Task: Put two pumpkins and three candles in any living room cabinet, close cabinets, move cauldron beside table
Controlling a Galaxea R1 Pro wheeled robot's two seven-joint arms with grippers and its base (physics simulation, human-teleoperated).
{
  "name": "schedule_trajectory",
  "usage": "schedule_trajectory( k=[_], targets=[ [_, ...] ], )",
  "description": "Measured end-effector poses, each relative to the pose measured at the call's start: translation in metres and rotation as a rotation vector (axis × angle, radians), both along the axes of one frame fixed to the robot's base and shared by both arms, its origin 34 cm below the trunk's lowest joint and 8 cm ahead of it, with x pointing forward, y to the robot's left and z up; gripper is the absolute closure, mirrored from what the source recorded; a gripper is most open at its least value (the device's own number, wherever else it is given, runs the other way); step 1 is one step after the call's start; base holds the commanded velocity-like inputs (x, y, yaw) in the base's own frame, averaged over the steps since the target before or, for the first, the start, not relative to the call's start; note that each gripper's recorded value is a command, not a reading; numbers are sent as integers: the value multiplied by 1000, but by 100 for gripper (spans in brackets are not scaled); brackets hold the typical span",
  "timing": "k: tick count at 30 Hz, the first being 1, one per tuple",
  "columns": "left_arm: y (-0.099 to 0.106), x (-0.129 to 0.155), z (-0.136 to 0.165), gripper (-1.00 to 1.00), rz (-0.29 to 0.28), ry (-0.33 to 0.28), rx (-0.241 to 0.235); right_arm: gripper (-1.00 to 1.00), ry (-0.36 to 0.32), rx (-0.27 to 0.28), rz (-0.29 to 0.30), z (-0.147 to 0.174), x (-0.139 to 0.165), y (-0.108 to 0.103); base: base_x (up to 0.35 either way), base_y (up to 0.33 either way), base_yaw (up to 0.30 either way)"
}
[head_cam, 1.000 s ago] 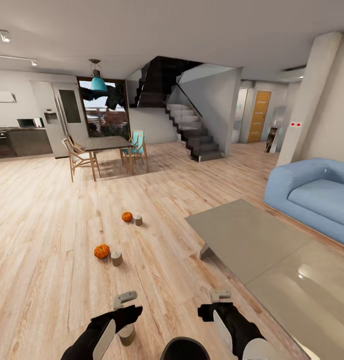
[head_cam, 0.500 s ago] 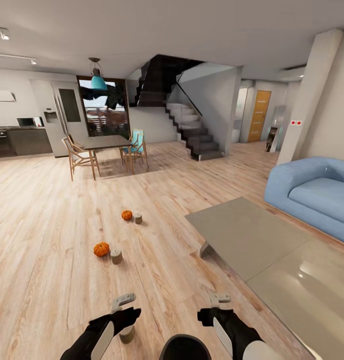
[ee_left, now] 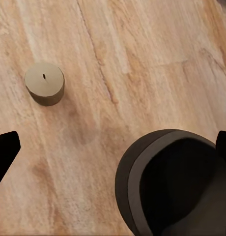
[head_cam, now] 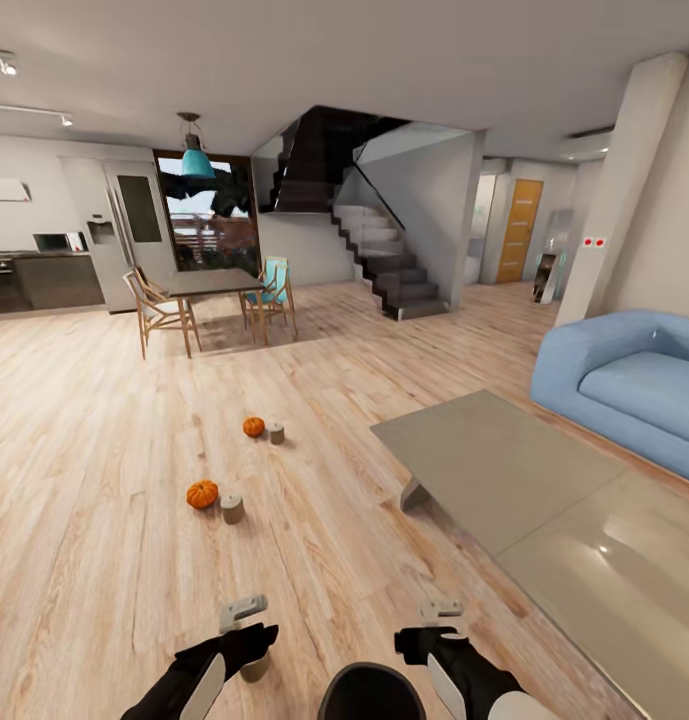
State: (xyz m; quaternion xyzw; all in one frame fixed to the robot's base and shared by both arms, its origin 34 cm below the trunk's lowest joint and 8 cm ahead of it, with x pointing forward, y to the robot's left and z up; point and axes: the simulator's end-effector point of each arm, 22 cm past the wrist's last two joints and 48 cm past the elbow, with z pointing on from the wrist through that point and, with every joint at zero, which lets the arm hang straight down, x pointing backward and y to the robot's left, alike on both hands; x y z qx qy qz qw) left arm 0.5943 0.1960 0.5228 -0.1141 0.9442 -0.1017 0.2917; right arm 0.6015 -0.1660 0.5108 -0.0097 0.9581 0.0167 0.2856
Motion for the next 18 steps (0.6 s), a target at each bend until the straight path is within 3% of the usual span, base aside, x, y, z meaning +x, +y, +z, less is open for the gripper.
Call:
schedule_trajectory(
  k=[5, 18],
  targets=[
    [10, -2, -12, -100, 10, 6, 9, -100, 1, -5, 3, -10, -2, 0, 0, 0, 0],
    [8, -8, -39, -100, -1, 10, 14, -100, 0, -4, 5, -35, -5, 0, 0, 0, 0]
  ],
)
